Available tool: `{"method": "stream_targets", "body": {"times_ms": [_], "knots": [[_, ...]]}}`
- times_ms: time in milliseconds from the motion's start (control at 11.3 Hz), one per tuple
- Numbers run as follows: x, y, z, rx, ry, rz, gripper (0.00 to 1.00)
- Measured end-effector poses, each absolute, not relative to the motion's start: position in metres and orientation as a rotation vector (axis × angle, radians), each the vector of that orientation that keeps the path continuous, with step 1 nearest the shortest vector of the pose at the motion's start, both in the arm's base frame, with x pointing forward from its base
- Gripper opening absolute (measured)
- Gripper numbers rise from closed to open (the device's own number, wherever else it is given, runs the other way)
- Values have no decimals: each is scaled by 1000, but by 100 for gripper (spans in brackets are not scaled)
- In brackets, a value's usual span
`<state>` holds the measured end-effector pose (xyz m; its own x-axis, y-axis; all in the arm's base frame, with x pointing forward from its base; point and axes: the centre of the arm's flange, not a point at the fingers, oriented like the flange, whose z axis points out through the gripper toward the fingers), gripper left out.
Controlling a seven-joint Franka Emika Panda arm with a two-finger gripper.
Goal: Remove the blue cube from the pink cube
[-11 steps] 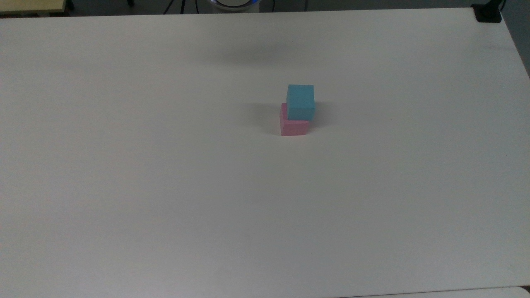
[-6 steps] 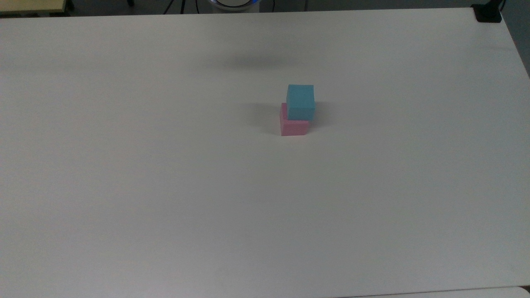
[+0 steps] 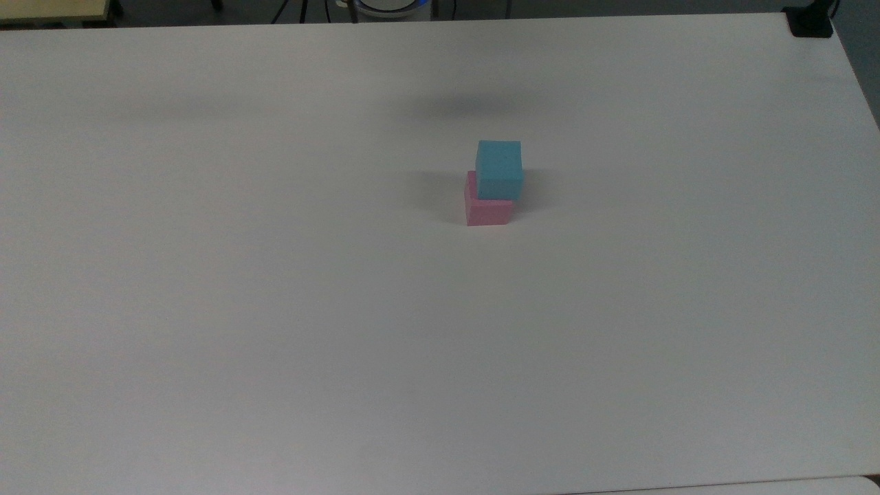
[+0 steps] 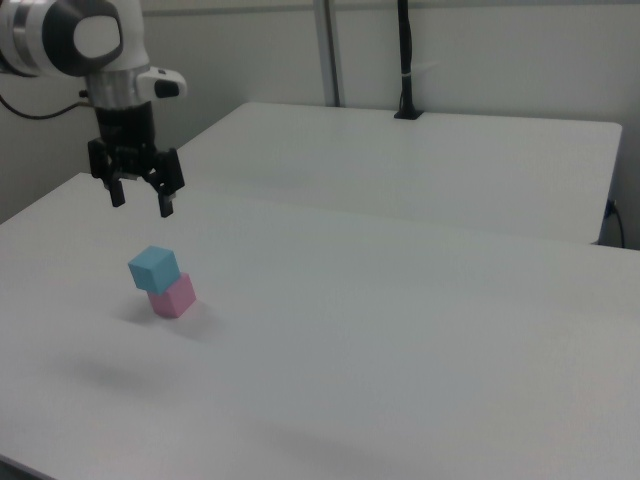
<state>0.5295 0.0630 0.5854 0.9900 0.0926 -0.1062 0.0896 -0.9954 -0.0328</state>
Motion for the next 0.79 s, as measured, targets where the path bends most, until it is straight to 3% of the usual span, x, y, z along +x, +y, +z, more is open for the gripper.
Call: {"method": "stream_targets", "body": {"times_ms": [793], "knots": [[577,177,467,-3096,47,150,100]]}}
